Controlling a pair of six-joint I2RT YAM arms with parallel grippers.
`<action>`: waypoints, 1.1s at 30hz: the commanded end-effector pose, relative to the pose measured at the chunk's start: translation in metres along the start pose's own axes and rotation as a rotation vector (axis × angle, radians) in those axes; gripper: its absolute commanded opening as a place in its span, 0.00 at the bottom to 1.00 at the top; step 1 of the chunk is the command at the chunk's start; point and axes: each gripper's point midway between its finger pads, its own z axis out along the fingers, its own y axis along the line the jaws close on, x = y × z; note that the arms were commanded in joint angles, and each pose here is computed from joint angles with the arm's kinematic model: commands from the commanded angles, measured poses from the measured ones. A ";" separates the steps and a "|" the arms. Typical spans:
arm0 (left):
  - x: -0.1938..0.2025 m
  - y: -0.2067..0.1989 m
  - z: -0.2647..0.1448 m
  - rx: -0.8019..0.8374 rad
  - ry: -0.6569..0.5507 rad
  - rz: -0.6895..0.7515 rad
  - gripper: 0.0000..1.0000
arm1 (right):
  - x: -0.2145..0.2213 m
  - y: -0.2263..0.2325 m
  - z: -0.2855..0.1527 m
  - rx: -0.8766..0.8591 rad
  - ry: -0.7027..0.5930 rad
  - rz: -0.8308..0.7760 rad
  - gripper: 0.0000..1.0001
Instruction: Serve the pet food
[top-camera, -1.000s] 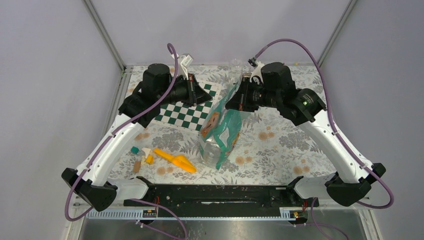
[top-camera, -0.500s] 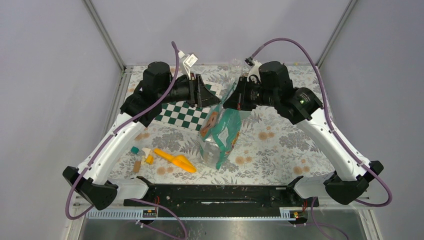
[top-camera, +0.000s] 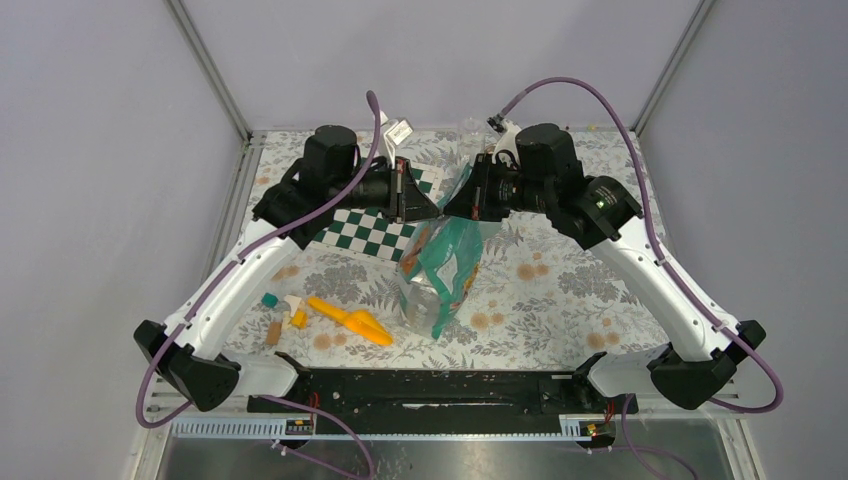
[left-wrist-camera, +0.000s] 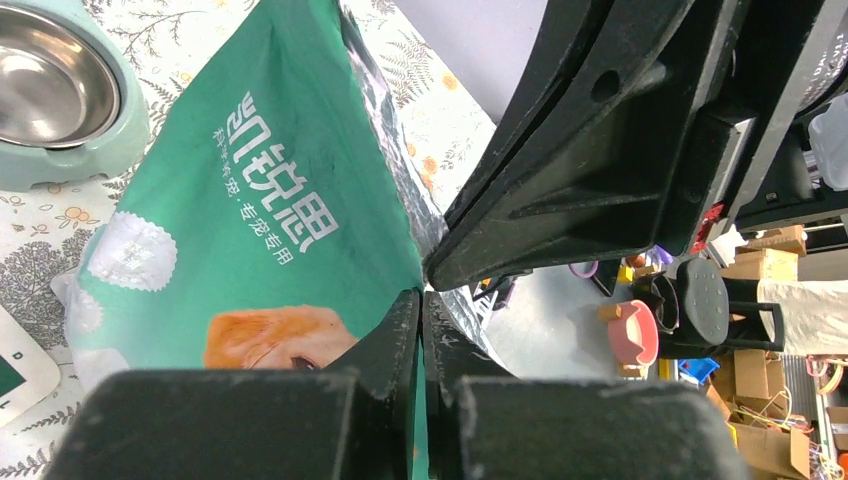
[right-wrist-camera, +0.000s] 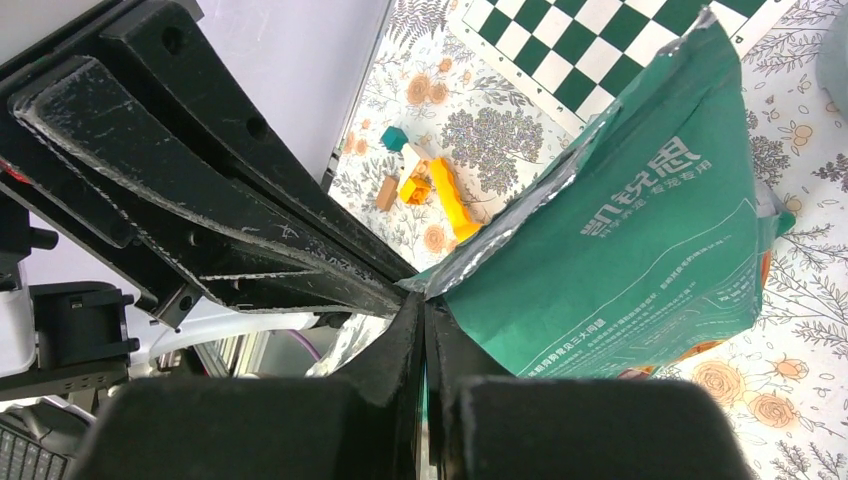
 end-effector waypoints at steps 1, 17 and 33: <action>-0.011 -0.004 -0.005 -0.011 -0.027 0.058 0.00 | -0.004 0.019 -0.013 -0.072 -0.023 -0.028 0.00; -0.011 -0.015 -0.003 0.048 -0.003 0.033 0.00 | 0.002 -0.010 -0.001 0.064 -0.020 0.070 0.22; -0.022 -0.027 -0.011 0.078 -0.085 0.069 0.00 | 0.001 -0.011 0.011 0.055 -0.027 0.111 0.00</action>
